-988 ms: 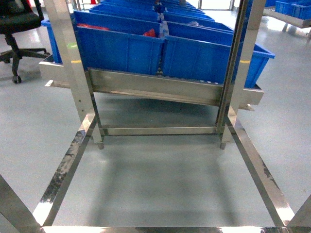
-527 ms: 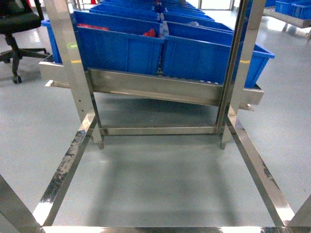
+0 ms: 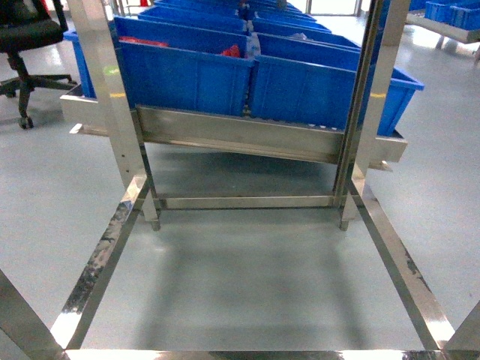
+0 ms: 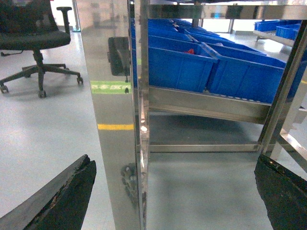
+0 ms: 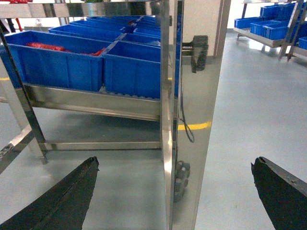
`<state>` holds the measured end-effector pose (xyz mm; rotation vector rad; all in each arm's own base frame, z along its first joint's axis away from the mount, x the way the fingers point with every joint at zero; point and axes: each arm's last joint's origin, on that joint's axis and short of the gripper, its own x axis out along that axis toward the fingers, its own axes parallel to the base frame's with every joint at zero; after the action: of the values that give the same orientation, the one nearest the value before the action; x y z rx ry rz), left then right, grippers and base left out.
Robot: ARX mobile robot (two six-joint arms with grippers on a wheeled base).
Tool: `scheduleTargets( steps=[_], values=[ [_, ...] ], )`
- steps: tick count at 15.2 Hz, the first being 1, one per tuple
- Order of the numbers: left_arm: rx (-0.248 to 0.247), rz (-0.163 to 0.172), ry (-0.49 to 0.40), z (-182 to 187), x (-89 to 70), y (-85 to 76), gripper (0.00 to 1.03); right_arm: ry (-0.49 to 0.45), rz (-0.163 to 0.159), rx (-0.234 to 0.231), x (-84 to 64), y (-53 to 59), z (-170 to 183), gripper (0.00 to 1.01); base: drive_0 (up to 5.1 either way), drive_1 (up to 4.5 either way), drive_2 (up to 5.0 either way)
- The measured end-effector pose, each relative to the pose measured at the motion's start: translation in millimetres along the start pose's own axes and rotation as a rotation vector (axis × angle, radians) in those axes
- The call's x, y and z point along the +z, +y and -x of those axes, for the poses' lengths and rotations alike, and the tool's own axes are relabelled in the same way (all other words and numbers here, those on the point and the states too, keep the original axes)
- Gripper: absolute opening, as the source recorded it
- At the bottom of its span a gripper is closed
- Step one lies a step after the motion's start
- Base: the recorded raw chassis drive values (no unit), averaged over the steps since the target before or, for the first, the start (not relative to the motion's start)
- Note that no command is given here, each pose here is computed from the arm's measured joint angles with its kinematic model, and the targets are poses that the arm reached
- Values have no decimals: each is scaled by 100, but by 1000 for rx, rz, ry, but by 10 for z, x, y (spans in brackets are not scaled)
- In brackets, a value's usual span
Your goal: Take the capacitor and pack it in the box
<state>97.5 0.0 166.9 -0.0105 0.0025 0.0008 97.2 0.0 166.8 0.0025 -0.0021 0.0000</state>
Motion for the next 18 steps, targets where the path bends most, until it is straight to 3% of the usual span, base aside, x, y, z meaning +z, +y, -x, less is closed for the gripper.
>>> scheduleTargets(
  steps=[18],
  values=[
    [0, -3, -1, 0, 1, 0, 98, 0, 1, 1, 0, 0, 0, 98, 0, 0, 0]
  ],
)
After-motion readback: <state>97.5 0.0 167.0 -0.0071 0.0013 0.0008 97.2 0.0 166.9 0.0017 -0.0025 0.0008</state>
